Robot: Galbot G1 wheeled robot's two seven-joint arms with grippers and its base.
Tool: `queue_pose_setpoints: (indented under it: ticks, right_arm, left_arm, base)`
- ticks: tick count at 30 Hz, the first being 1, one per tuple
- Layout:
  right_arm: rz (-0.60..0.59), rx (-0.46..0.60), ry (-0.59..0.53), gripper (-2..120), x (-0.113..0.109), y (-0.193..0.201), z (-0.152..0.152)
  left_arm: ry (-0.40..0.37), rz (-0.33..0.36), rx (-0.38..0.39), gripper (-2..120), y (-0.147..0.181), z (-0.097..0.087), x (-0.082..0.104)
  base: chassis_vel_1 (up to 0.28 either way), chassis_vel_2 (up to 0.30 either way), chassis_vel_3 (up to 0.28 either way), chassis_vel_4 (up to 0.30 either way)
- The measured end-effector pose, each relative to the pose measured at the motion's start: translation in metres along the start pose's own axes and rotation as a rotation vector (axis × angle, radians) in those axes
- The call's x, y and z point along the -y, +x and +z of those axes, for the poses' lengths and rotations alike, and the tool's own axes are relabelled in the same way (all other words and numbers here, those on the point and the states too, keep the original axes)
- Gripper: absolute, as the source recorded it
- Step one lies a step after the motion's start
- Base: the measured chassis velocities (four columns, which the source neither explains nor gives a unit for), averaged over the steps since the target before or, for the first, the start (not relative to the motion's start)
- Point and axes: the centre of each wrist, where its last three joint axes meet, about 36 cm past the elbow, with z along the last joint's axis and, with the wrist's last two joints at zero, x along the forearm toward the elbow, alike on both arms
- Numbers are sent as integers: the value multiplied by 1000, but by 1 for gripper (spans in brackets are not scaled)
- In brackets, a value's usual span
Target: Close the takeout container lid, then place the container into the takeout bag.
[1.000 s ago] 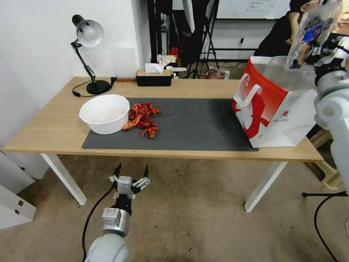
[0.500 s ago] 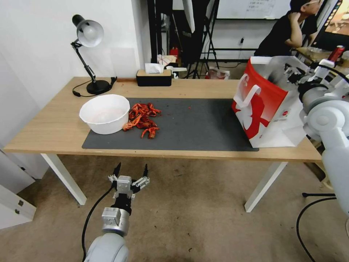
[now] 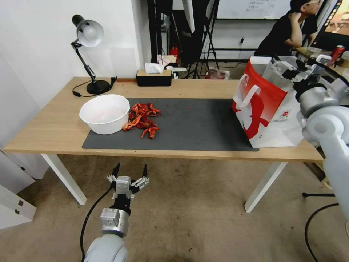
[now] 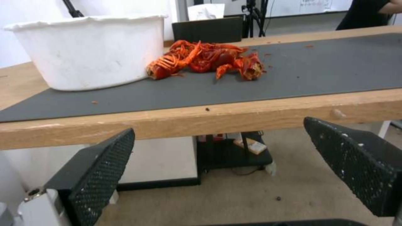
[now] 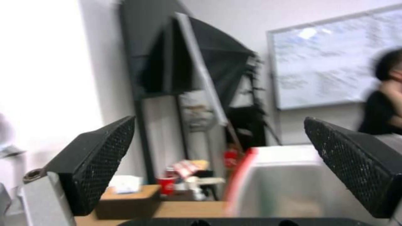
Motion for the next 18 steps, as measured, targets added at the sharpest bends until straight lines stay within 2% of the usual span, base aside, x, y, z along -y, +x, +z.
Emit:
queue_pose_setpoints:
  ticks: [2, 5, 8, 13, 16, 18]
  right_arm:
    - [-29, 8, 6, 100, -2, 6, 3]
    - [-113, 4, 33, 100, -12, 36, 18]
    - [-128, -11, 45, 100, -19, 56, 28]
    - [-116, -30, 55, 100, -26, 81, 46]
    - [-73, -77, 71, 100, -33, 128, 81]
    - [-56, -86, 73, 100, -35, 142, 90]
  left_arm:
    - [2, 0, 4, 100, 1, 0, 0]
    - [10, -5, 19, 100, 4, 1, -2]
    - [16, -12, 39, 100, 4, 2, -2]
    - [19, -15, 43, 100, 5, 3, -2]
    - [28, -14, 42, 100, 5, 3, -3]
    - [30, -14, 42, 100, 5, 3, -3]
  base:
    - [0, 0, 0, 0]
    - [0, 0, 0, 0]
    - [0, 0, 0, 0]
    - [0, 0, 0, 0]
    - [0, 0, 0, 0]
    - [0, 0, 0, 0]
